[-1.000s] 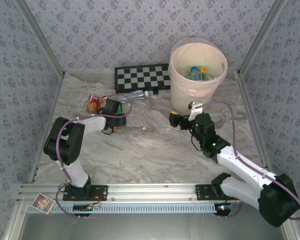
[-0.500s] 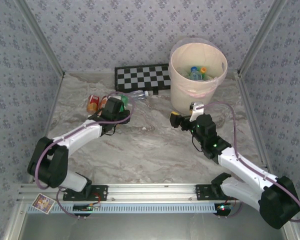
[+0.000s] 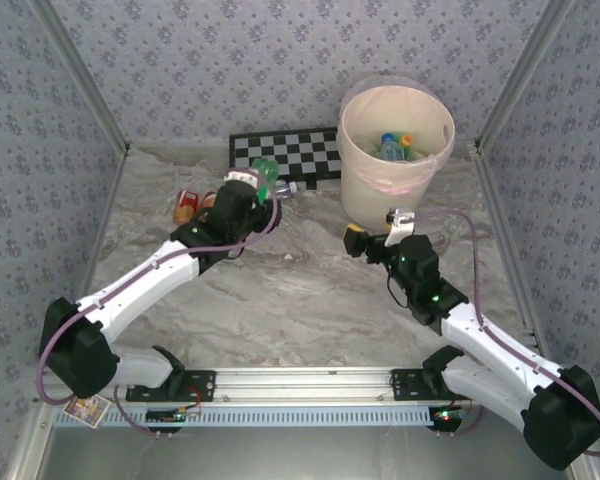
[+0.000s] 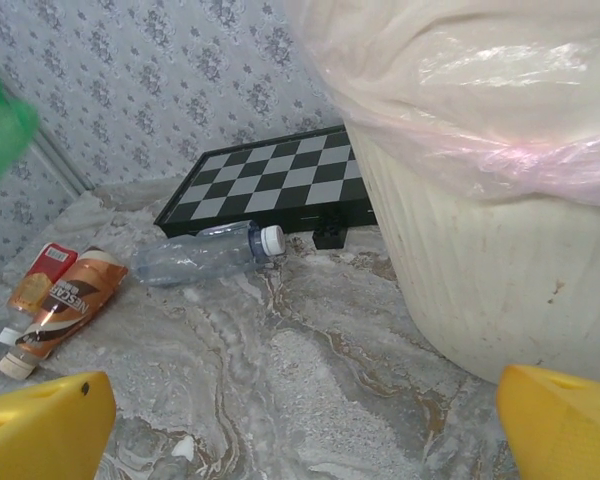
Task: Put the plastic bottles in the bin
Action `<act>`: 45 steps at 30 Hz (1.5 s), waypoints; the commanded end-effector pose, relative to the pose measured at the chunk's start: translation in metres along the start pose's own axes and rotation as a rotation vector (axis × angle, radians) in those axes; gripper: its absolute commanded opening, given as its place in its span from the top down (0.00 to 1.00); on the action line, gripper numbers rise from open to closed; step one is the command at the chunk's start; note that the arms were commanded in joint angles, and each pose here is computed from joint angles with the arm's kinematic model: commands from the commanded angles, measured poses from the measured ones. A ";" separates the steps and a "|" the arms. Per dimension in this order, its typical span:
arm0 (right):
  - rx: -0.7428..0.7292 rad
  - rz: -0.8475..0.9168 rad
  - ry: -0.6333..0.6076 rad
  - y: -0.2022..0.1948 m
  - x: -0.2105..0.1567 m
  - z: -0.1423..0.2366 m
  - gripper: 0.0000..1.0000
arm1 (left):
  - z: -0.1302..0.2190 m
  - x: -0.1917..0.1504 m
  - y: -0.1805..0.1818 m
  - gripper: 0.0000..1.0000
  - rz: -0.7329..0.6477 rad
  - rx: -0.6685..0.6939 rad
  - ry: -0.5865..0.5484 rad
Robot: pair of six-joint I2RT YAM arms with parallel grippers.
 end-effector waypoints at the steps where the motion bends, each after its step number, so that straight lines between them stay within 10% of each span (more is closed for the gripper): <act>1: -0.035 -0.024 -0.051 -0.005 0.006 0.005 0.00 | 0.012 0.038 -0.031 0.35 -0.018 -0.075 -0.092; 23: -0.025 -0.052 -0.124 -0.007 0.012 0.020 0.00 | -0.059 0.159 -0.187 0.35 -0.055 -0.355 -0.194; 45: -0.019 -0.053 -0.117 -0.006 0.011 0.018 0.00 | -0.094 0.156 -0.205 0.34 -0.048 -0.401 -0.265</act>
Point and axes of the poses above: each hand's point on the last joint's axis, 136 mm out from that joint toward the fingers, its own z axis back along the fingers, its own y axis along the line the jaws close on, x = y × z, the point moved 8 cm from there along z, back along the fingers, and after that the axes turned 1 degree about z, right-handed, at the moved point
